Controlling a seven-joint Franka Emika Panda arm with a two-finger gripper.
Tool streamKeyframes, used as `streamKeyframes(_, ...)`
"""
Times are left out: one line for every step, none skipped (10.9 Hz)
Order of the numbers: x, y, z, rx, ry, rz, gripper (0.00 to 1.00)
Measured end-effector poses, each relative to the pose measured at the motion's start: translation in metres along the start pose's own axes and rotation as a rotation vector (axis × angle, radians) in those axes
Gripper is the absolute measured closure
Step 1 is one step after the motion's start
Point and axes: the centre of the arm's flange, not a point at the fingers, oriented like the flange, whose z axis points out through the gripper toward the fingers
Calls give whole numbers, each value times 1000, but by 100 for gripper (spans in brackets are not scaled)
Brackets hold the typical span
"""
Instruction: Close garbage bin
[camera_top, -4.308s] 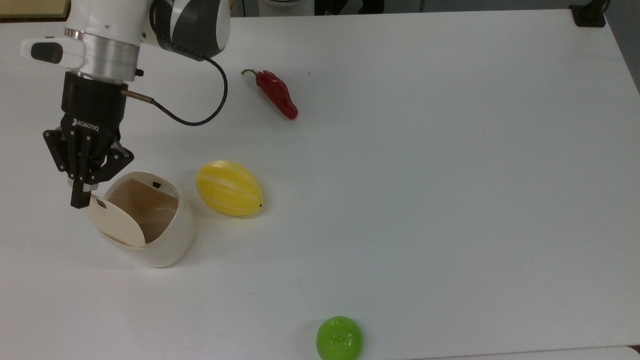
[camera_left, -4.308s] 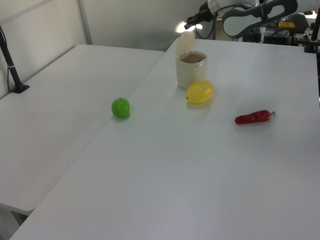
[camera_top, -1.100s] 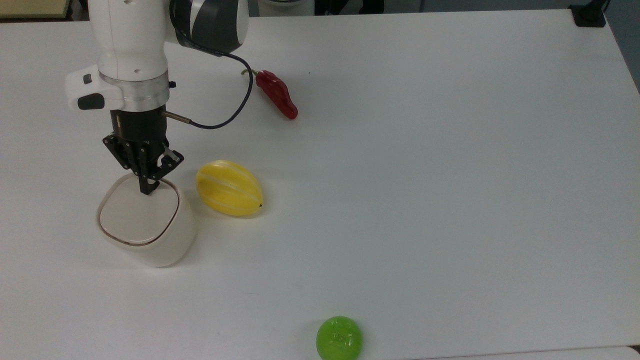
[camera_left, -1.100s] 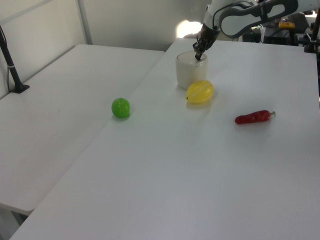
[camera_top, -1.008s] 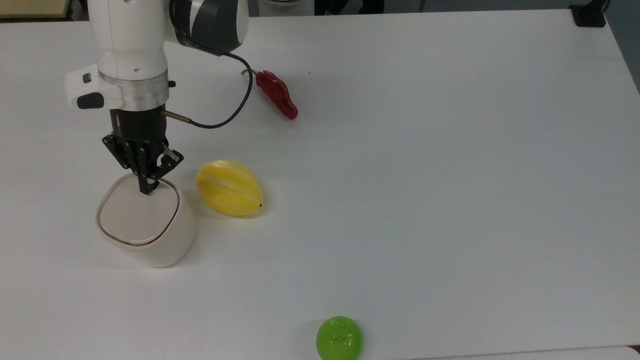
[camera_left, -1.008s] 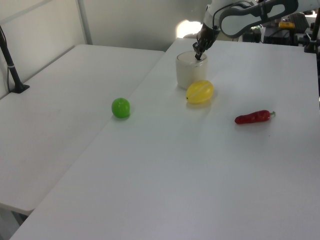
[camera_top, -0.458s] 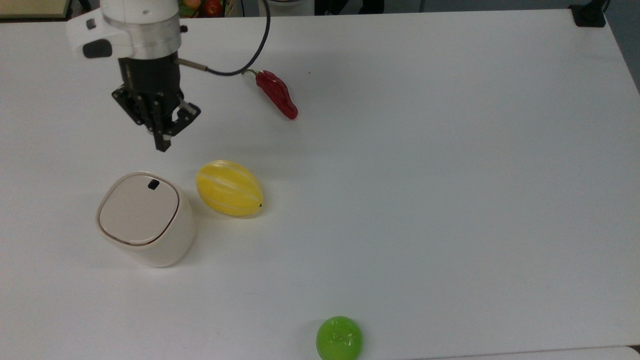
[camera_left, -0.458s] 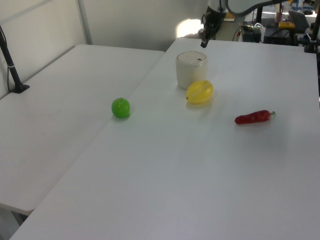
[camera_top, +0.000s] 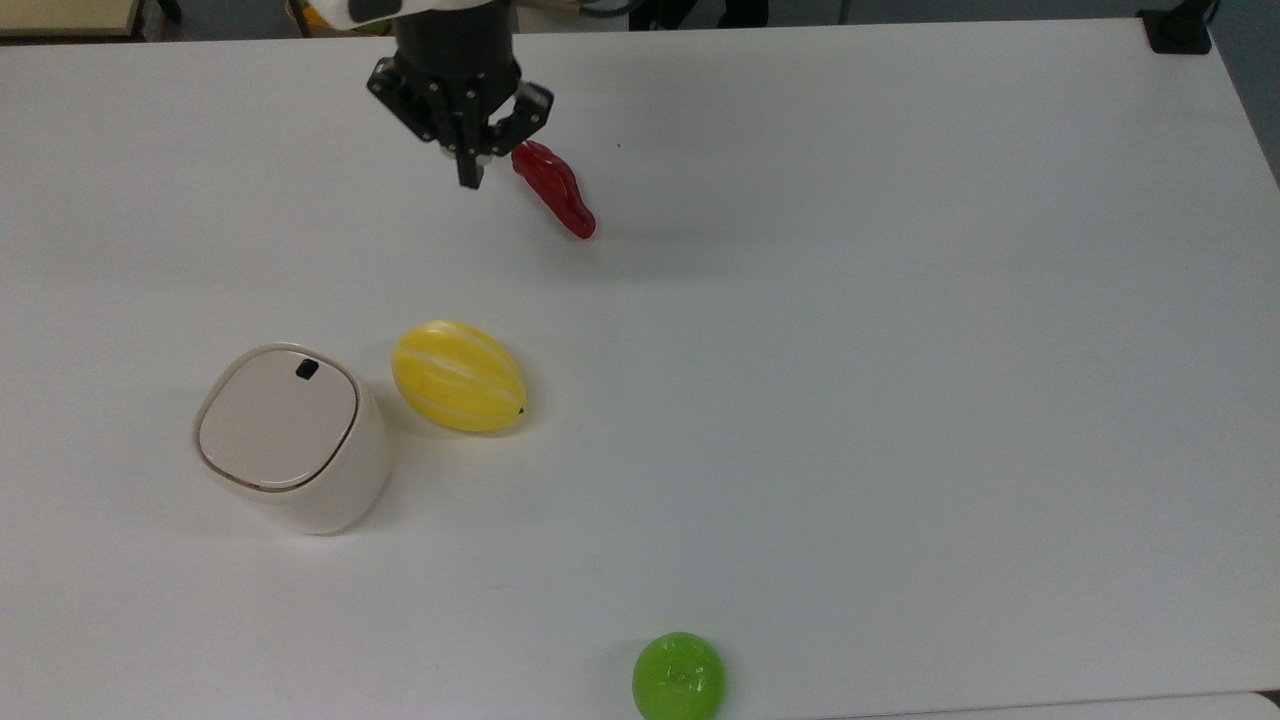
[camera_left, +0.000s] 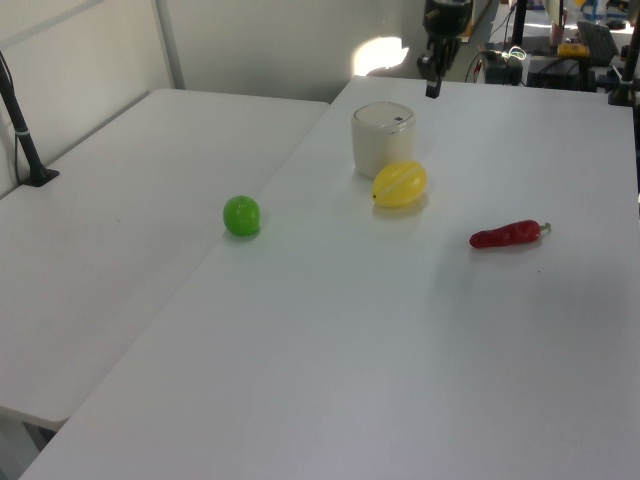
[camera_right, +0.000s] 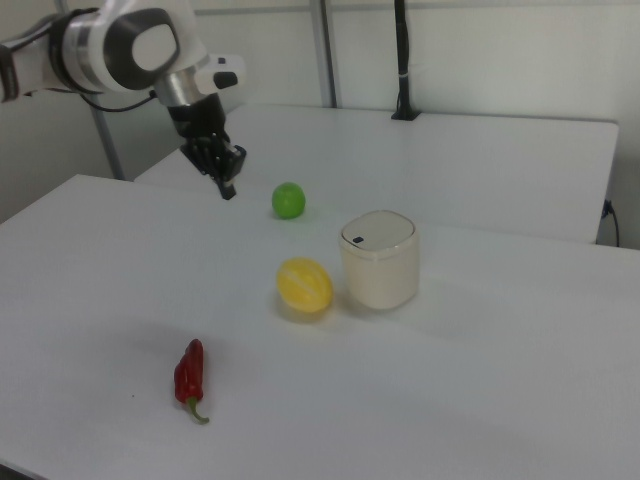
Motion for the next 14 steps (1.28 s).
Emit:
streamKeyframes(-13, -9, -10, -4, -45, -58, 99)
streamKeyframes(-25, -14, -17, -8, -86, -110, 99)
streamKeyframes(-34, -17, -23, -10, -119, -146, 99)
streamKeyframes(-41, -20, -26, -11, -138, -166, 99)
streamKeyframes(-46, -22, -28, -11, -144, -173, 95)
streamKeyframes(-50, -22, -29, -11, -149, -176, 92)
streamKeyframes(-52, -21, -30, -12, -154, -175, 83)
streamKeyframes(-53, -20, -31, -12, -155, -174, 69)
streamKeyframes(-53, -20, -31, -12, -154, -174, 56)
streamKeyframes(-53, -20, -31, -13, -155, -174, 40)
streamKeyframes(-53, -19, -30, -13, -157, -173, 24)
streamKeyframes(-53, -18, -29, -14, -159, -170, 9)
streamKeyframes(-53, -16, -29, -14, -160, -167, 0)
streamKeyframes(-52, -14, -29, -15, -159, -162, 0)
